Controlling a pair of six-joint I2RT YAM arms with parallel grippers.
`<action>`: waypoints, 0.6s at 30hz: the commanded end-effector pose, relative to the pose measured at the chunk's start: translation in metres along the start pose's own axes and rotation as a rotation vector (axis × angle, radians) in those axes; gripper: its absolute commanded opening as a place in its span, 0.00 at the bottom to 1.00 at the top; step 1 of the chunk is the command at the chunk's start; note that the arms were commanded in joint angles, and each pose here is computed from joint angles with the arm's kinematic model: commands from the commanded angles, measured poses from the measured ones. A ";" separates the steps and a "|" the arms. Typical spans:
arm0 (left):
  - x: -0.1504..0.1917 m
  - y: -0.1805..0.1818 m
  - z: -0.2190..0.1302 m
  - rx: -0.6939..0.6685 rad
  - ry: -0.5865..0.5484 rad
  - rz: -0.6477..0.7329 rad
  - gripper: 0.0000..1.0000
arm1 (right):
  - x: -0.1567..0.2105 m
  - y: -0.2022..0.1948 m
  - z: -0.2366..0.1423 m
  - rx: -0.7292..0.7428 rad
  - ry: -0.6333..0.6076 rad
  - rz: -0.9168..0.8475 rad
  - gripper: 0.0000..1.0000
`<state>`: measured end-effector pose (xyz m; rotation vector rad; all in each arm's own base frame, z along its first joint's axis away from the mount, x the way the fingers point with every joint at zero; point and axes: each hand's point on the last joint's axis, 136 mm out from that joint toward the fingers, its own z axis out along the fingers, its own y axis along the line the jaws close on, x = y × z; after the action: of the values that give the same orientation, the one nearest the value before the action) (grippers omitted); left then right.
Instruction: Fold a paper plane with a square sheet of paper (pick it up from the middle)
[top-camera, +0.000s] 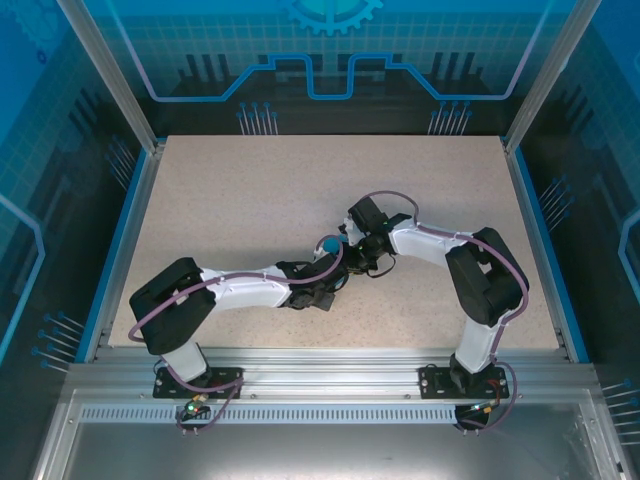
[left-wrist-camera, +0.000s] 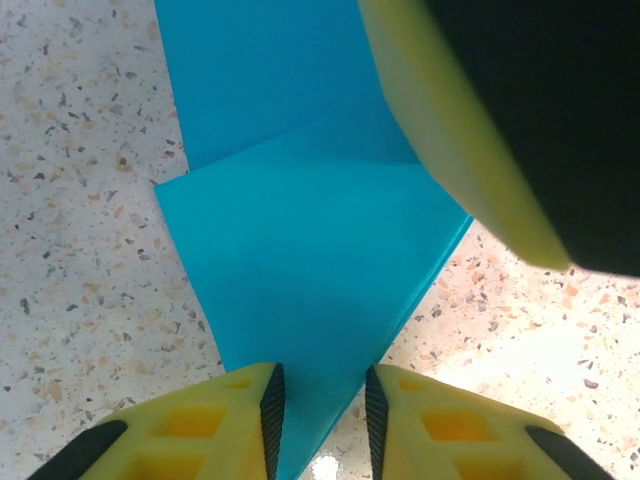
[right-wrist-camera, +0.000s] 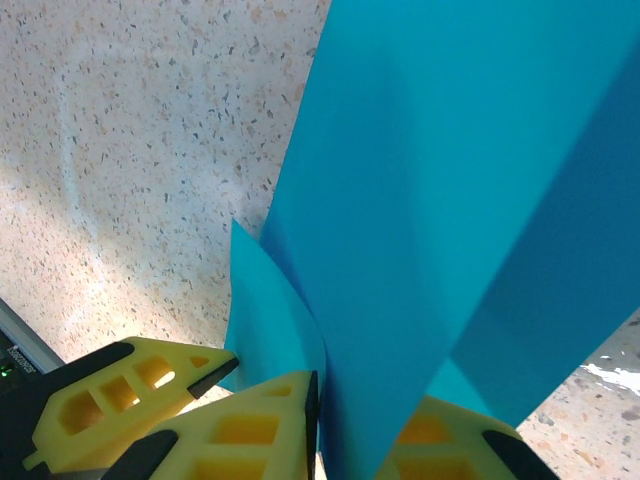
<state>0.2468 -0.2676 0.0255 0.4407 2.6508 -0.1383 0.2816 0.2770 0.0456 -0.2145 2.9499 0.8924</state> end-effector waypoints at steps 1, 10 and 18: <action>-0.013 -0.005 -0.014 0.017 -0.046 0.005 0.35 | 0.001 0.009 0.001 -0.021 0.026 -0.003 0.15; -0.014 -0.005 -0.018 0.031 -0.061 0.000 0.43 | 0.001 0.009 0.001 -0.021 0.029 -0.005 0.15; -0.011 0.000 -0.009 -0.010 -0.054 -0.006 0.33 | 0.002 0.008 0.002 -0.020 0.032 -0.004 0.15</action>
<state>0.2473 -0.2670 0.0333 0.4301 2.6380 -0.1485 0.2832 0.2815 0.0514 -0.2245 2.9388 0.9245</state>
